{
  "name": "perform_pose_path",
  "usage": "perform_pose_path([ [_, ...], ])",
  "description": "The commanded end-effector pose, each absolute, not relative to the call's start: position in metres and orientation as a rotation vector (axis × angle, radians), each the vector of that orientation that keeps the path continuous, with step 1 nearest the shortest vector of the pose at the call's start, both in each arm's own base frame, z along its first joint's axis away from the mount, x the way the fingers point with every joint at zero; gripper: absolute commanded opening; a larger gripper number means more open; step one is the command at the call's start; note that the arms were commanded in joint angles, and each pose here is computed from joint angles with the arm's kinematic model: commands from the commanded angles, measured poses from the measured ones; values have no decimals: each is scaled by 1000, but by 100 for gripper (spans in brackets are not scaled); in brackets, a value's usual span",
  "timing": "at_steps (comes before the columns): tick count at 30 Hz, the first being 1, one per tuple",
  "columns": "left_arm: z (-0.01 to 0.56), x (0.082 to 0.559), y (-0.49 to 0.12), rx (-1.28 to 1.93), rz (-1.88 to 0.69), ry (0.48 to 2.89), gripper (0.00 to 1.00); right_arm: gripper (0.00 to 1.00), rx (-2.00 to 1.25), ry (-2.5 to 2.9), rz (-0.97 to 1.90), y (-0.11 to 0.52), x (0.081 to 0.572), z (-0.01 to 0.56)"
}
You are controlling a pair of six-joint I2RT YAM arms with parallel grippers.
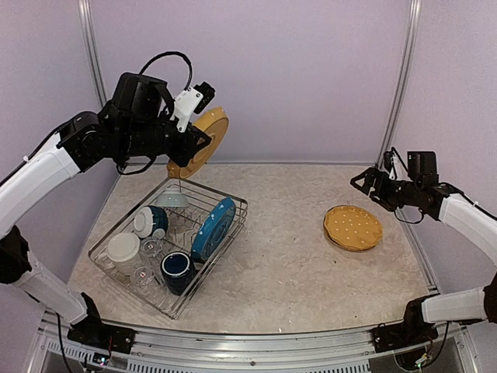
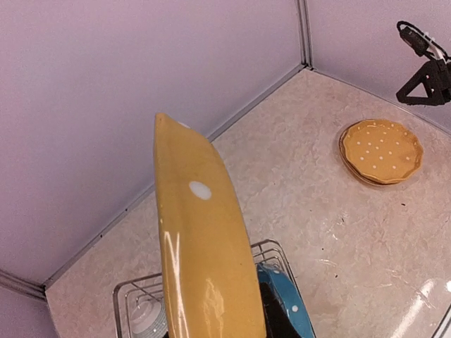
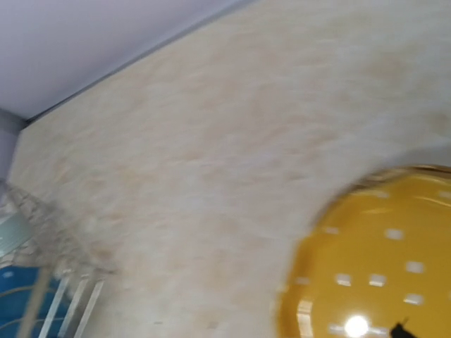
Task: Unload the mixed dishes from the dish rack
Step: Grab the plate from the dish rack, then pass from the left arm to the right
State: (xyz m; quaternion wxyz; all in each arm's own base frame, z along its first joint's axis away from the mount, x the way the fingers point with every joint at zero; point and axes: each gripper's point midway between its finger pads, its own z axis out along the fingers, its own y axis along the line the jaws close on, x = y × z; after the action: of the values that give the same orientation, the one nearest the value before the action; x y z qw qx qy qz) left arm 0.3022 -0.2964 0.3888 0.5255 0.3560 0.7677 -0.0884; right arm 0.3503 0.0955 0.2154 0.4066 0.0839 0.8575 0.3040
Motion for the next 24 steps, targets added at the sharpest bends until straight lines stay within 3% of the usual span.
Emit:
perform_pose_path([
  [1, 479, 318, -318, 695, -158, 1464, 0, 98, 188, 2141, 828, 118, 355, 231],
  [12, 464, 310, -425, 862, -154, 1137, 0, 99, 50, 2253, 1013, 149, 316, 246],
  [19, 396, 295, -488, 1053, 38, 975, 0, 99, 38, 2284, 1001, 148, 308, 253],
  [24, 364, 285, -505, 1132, 136, 911, 0, 99, 45, 2138, 1028, 148, 315, 303],
])
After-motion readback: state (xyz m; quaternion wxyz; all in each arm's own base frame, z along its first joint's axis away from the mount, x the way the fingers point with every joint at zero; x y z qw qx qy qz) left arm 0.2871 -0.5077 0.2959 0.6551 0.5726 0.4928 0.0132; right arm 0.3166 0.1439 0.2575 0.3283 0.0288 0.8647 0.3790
